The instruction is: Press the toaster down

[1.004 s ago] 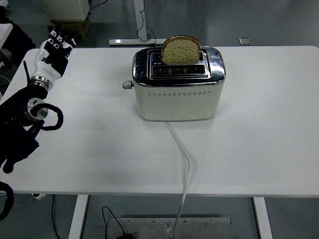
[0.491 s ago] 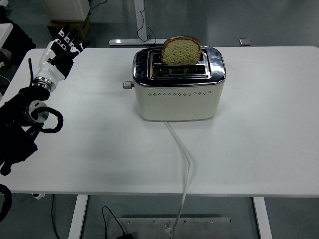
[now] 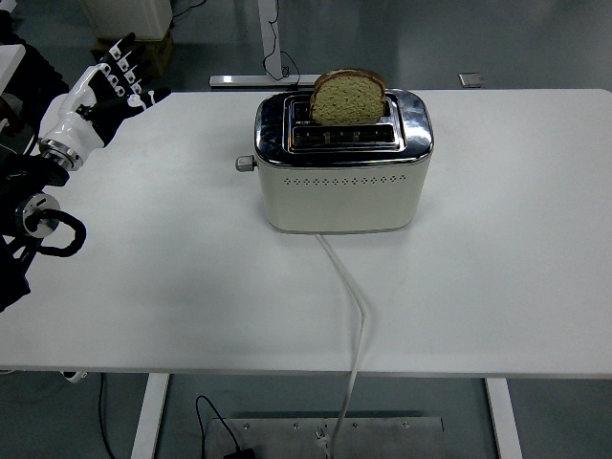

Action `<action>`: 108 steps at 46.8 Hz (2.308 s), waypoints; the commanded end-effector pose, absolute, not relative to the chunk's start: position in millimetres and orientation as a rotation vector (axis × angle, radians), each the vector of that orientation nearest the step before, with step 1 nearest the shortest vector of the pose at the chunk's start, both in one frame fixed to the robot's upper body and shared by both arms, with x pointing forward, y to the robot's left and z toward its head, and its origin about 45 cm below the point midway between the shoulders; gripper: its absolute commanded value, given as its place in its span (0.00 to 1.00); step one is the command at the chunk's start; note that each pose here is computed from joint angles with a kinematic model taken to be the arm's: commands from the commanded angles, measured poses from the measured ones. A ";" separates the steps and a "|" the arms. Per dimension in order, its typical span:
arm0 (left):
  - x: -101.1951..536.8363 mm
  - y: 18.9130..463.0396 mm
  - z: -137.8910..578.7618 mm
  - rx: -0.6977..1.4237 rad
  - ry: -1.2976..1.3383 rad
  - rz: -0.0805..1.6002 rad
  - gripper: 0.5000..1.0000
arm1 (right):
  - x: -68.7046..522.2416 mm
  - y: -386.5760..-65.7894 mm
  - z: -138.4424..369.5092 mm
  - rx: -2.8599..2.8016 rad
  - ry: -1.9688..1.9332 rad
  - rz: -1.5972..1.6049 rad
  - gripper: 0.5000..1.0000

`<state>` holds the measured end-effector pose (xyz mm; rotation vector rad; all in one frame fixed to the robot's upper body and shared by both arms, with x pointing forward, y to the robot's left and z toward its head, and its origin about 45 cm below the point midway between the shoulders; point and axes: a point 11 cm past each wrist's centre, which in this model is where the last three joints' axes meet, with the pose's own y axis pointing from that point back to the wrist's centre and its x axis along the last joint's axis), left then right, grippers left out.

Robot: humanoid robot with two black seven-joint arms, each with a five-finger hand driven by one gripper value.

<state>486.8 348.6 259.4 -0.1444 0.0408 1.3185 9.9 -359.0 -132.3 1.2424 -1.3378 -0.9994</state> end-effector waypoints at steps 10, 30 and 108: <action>475.2 374.9 284.0 -0.164 -0.004 1.202 1.00 | 9.8 -359.0 -132.3 1.242 -1.338 -0.999 1.00; 471.1 347.4 273.3 0.022 -0.079 1.061 1.00 | 9.8 -359.0 -132.3 1.242 -1.338 -0.999 1.00; 418.3 296.4 236.9 0.698 -0.751 0.739 1.00 | 9.8 -359.0 -132.3 1.242 -1.338 -0.999 1.00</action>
